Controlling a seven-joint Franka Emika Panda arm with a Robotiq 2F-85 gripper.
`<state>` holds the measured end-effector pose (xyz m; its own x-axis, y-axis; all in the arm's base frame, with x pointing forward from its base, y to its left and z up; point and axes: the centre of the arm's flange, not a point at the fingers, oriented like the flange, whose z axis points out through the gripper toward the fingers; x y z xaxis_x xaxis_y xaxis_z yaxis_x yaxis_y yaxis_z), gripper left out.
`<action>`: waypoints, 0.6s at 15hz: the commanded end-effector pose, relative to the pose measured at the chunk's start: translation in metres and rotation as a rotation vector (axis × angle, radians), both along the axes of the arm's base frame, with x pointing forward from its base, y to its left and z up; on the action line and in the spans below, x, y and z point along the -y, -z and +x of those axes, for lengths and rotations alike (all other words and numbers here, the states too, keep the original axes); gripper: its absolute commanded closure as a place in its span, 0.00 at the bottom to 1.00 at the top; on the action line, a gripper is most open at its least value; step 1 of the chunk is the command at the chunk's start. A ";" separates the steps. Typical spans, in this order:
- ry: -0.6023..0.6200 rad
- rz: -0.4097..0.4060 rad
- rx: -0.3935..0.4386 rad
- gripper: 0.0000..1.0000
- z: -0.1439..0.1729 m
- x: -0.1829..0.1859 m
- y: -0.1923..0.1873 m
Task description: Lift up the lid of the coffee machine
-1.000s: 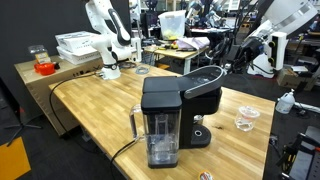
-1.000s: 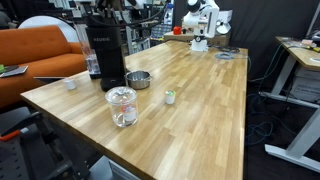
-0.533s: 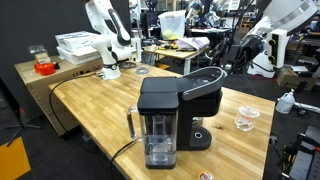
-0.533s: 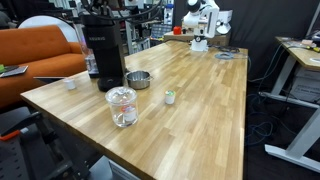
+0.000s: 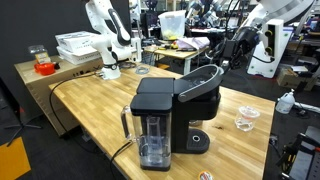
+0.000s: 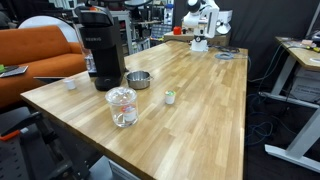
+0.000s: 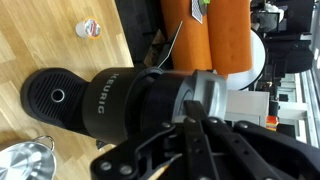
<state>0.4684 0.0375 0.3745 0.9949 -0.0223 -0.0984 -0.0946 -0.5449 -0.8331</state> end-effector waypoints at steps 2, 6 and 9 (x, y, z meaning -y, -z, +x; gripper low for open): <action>0.001 -0.030 0.031 1.00 0.008 -0.013 -0.032; -0.035 -0.033 0.038 1.00 0.013 -0.031 -0.044; -0.061 -0.029 0.048 1.00 0.009 -0.043 -0.049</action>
<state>0.4772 0.0739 0.4168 0.9985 0.0228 -0.0499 -0.0288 -0.5564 -0.8304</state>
